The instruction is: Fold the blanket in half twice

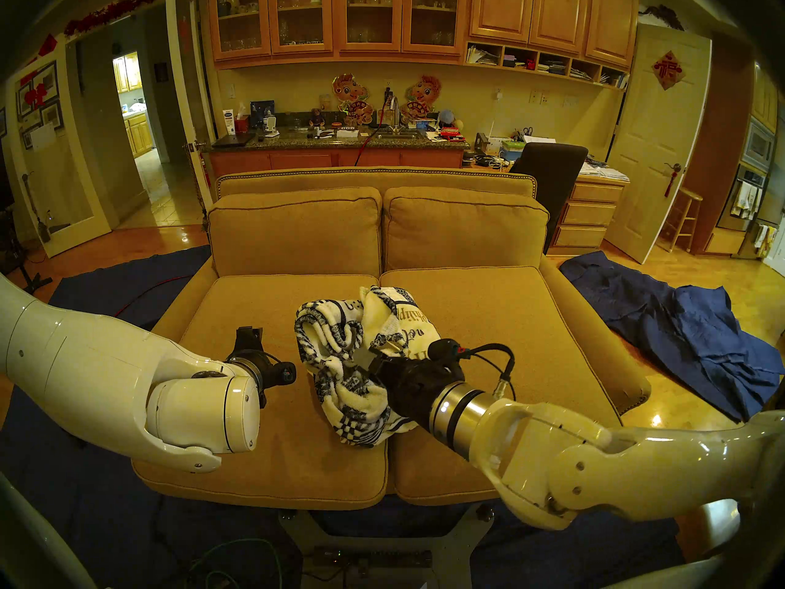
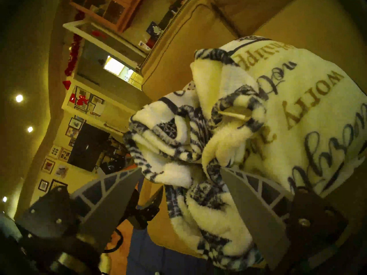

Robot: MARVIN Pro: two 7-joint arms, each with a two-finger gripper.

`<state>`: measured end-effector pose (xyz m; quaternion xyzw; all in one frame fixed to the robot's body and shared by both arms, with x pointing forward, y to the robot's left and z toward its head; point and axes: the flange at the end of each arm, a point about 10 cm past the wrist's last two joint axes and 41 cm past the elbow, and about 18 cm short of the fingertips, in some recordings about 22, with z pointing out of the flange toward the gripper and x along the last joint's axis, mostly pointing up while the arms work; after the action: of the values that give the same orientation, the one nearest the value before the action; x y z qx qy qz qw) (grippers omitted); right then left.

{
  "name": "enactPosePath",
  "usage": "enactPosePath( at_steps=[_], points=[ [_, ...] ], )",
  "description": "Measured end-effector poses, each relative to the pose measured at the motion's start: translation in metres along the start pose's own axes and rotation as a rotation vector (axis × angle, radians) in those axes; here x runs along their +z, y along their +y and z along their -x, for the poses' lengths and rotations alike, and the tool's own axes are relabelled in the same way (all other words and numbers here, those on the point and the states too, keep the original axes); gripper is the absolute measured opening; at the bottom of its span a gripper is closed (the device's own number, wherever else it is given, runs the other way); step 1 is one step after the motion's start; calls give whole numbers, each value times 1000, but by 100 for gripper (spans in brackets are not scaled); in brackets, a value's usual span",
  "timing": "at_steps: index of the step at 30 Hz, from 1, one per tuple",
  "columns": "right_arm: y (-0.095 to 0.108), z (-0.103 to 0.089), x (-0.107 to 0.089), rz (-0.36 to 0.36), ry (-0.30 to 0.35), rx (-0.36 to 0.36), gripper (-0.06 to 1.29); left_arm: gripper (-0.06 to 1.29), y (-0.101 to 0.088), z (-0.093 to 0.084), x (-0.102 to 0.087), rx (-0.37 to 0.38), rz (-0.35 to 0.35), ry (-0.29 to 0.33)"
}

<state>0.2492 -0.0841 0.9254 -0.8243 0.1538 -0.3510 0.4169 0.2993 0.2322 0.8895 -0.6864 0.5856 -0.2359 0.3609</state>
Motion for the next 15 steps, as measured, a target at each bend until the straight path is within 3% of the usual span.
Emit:
enactPosePath(
  at_steps=[4, 6, 7, 11, 15],
  points=[
    [-4, -22, 0, 32, 30, 62, 100, 123, 0, 2, 1, 7, -4, -4],
    [-4, -33, 2, 49, 46, 88, 93, 123, 1, 3, 0, 12, -2, -6],
    [-2, -39, 5, 63, 56, 104, 67, 123, 3, 4, -1, 15, 2, -6],
    [8, -53, 15, 105, 77, 142, 0, 123, 7, 4, -4, 25, 13, -3],
    [24, -63, 32, 154, 99, 173, -4, 123, 13, 7, -9, 40, 30, -3]
  ],
)
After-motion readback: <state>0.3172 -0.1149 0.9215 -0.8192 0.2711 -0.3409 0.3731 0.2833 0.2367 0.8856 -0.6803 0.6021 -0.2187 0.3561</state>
